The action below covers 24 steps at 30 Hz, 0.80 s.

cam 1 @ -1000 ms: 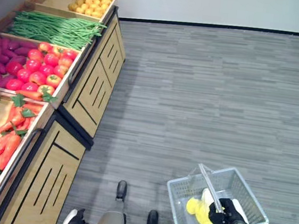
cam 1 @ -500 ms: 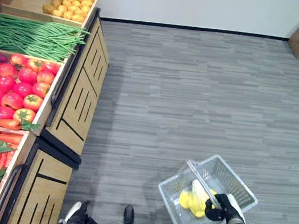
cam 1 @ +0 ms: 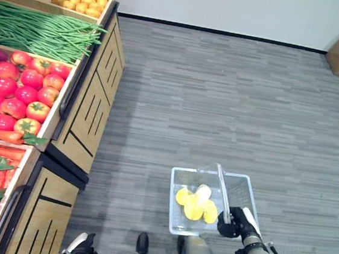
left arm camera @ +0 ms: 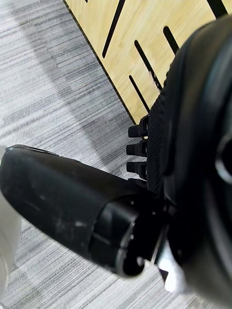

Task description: Get the vegetables into the basket

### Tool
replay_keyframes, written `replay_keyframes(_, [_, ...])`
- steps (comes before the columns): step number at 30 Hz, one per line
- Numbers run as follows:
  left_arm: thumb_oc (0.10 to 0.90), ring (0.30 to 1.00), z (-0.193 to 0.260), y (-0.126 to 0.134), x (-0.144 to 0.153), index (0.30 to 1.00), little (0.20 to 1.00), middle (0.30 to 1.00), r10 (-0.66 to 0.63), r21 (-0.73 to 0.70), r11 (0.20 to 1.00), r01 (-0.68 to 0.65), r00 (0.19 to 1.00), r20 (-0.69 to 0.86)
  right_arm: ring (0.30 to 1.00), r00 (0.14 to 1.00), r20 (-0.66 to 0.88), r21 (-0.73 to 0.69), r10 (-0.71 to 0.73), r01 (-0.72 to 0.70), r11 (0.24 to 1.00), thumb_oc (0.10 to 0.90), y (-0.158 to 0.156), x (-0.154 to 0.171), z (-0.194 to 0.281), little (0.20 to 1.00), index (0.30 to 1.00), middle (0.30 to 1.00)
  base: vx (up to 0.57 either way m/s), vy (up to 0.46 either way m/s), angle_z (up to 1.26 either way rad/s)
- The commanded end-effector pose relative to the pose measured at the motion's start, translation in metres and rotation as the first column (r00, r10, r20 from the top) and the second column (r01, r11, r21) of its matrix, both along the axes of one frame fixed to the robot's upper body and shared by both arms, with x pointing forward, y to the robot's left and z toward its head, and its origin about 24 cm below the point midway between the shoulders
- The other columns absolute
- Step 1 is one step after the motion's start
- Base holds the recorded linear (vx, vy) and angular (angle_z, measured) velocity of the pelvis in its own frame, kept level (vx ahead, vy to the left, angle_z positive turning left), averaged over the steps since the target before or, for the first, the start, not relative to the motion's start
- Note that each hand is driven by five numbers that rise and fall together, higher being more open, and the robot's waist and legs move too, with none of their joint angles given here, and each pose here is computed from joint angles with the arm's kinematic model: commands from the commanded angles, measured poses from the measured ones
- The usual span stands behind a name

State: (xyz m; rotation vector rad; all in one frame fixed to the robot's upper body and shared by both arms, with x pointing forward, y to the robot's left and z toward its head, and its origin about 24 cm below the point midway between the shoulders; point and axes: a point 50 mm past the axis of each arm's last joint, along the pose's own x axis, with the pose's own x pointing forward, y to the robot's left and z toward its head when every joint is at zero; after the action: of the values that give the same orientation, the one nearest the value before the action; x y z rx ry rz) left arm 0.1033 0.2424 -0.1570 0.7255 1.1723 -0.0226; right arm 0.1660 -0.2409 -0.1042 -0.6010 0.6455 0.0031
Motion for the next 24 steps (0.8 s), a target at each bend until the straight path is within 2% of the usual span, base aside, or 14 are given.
replay_keyframes(1, [0.9, 1.0, 0.004, 0.01, 0.002, 1.0, 1.0, 1.0, 0.003, 0.028, 1.0, -0.004, 0.999, 0.032, 0.3, 0.979, 0.195, -0.067, 0.061, -0.049, 0.997, 0.4, -0.019, 0.029, 0.036, 0.3, 0.3, 0.3, 0.34, -0.213, 0.77])
replay_keyframes(7, [0.9, 1.0, 0.0, 0.008, -0.011, 1.0, 1.0, 1.0, 0.037, 0.022, 0.999, -0.037, 0.999, 0.002, 0.3, 0.979, 0.179, -0.092, 0.093, -0.078, 0.993, 0.4, -0.022, 0.029, 0.037, 0.3, 0.3, 0.3, 0.24, -0.227, 0.67])
replay_keyframes(12, [0.9, 1.0, -0.002, 0.007, -0.018, 1.0, 1.0, 1.0, 0.075, 0.012, 0.997, -0.075, 0.997, -0.013, 0.3, 0.979, 0.182, -0.128, 0.089, -0.066, 0.99, 0.4, -0.039, 0.026, 0.045, 0.3, 0.3, 0.3, 0.26, -0.349, 0.48])
replay_keyframes(13, [0.9, 1.0, -0.002, 0.003, -0.015, 1.0, 1.0, 1.0, 0.076, 0.002, 0.997, -0.076, 0.997, -0.002, 0.3, 0.984, 0.168, -0.143, 0.059, -0.035, 0.989, 0.4, -0.048, 0.022, 0.044, 0.3, 0.3, 0.3, 0.18, -0.295, 0.31])
replay_keyframes(18, [0.9, 1.0, -0.001, -0.002, -0.004, 1.0, 1.0, 1.0, 0.055, -0.007, 0.998, -0.054, 0.998, 0.021, 0.3, 0.987, 0.16, -0.15, 0.018, 0.007, 0.989, 0.4, -0.056, 0.016, 0.044, 0.3, 0.3, 0.3, 0.08, -0.157, 0.56])
replay_keyframes(24, [0.9, 1.0, 0.006, -0.009, 0.026, 1.0, 1.0, 1.0, -0.035, 0.008, 0.999, 0.034, 0.996, 0.087, 0.3, 0.982, 0.165, -0.17, -0.091, 0.119, 0.978, 0.4, -0.071, -0.001, 0.041, 0.3, 0.3, 0.3, 0.02, 0.043, 0.96])
